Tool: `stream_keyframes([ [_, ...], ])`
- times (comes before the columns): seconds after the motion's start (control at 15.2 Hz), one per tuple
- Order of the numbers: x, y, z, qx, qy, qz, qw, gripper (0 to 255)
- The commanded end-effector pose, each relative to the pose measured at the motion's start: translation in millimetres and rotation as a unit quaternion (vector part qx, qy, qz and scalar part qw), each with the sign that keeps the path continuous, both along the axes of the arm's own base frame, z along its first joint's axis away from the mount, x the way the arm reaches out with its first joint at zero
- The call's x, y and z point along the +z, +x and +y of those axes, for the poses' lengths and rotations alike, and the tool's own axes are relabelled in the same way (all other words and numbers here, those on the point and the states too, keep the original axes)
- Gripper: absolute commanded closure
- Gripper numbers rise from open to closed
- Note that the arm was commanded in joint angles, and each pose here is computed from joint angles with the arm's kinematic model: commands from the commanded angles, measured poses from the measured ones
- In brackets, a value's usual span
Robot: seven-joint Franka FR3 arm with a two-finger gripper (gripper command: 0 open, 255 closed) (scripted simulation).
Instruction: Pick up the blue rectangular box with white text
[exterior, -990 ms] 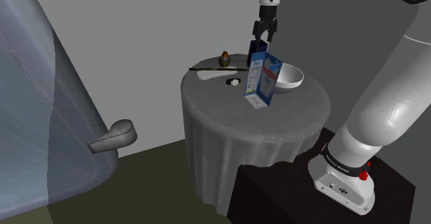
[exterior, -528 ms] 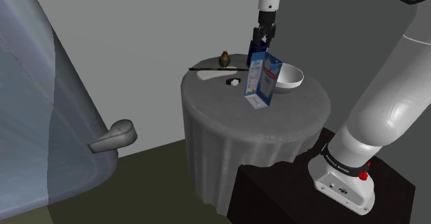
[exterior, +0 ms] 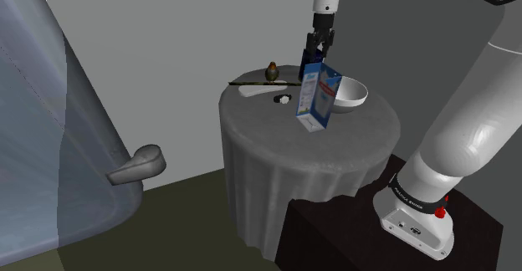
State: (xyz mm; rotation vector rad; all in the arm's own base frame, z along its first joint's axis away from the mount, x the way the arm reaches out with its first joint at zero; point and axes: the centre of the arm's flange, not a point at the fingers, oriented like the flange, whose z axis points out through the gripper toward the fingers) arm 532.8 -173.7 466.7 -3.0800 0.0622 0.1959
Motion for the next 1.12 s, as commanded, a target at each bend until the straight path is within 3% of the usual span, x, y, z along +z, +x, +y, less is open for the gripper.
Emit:
stream_keyframes([
  [0.0, -1, 0, 1, 0.0, 0.0, 0.001, 1.0, 255],
  [1.06, 79, 0, 1, 0.0, 0.0, 0.001, 1.0, 255],
])
